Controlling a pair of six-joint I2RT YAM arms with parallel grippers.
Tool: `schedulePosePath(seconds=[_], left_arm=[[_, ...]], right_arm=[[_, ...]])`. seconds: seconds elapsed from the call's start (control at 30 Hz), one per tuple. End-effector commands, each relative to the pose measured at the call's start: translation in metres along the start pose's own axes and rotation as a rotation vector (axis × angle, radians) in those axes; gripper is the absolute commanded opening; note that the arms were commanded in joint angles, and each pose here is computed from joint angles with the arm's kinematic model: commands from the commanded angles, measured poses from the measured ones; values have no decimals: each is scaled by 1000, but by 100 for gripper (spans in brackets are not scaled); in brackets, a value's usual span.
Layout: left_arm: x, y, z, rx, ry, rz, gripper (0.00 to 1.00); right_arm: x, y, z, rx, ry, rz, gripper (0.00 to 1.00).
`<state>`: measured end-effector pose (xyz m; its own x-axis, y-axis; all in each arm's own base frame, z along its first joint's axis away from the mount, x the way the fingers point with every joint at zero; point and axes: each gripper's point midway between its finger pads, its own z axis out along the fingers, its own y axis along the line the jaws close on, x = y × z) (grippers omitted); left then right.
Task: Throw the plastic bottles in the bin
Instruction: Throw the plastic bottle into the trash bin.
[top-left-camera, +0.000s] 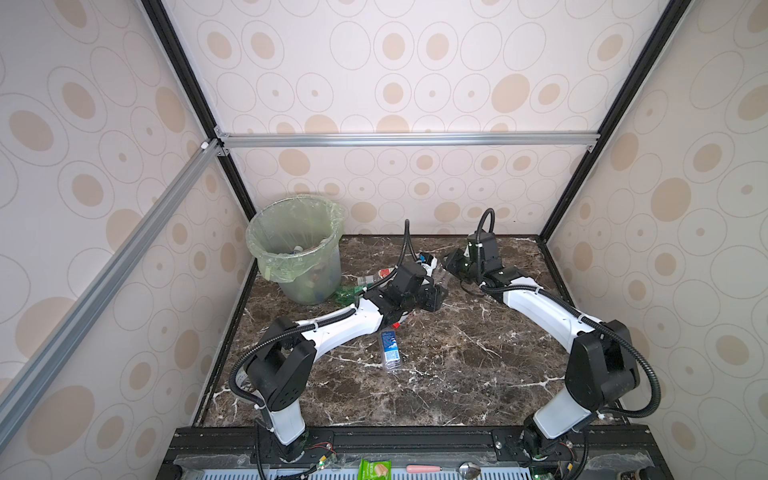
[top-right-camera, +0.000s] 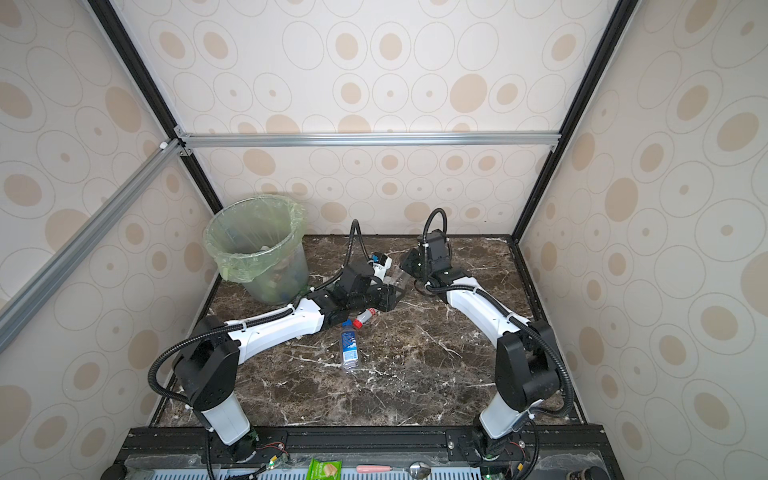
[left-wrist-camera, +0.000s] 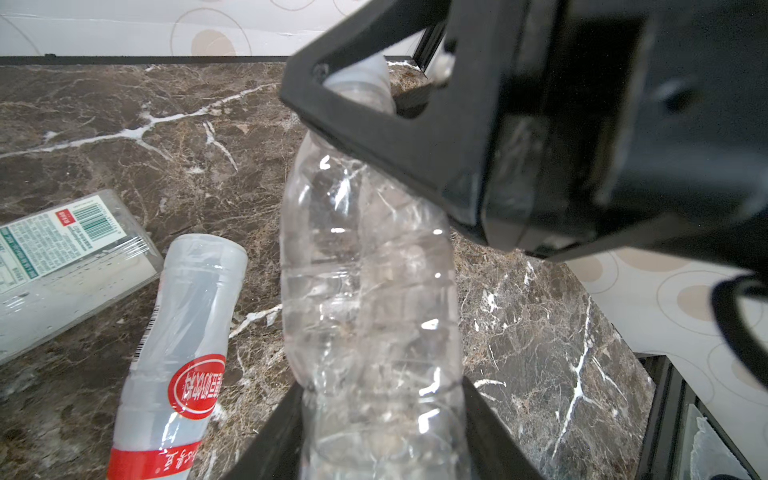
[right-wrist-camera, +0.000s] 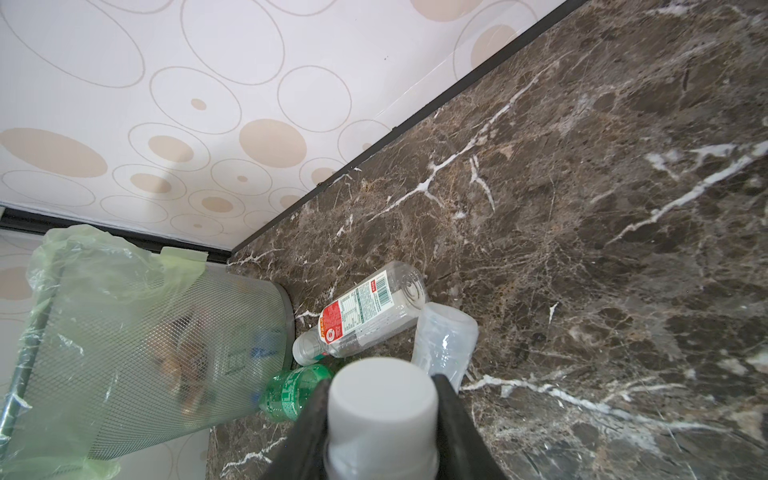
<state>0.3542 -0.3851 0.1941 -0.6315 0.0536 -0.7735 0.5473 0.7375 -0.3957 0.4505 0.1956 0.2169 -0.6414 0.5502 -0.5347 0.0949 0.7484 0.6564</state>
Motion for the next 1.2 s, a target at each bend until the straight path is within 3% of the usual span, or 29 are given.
schedulePosePath(seconds=[0.0, 0.23, 0.57, 0.73, 0.9, 1.17], left_arm=[[-14, -6, 0, -11, -26, 13, 53], [-17, -2, 0, -41, -17, 31, 54], [-31, 14, -11, -90, -23, 32, 55], [-54, 31, -31, -134, -60, 30, 55], [-76, 55, -58, -189, -93, 27, 56], [-118, 92, -110, -279, -179, 18, 57]], right_arm=[[-3, 14, -14, -49, -13, 11, 33], [-5, 11, -23, -38, -29, -8, 49], [-13, 11, -43, -27, -73, -46, 64], [-14, 10, -50, -25, -83, -65, 77], [-10, 18, -53, -67, -66, -95, 99], [7, 81, -70, -254, -72, -295, 99]])
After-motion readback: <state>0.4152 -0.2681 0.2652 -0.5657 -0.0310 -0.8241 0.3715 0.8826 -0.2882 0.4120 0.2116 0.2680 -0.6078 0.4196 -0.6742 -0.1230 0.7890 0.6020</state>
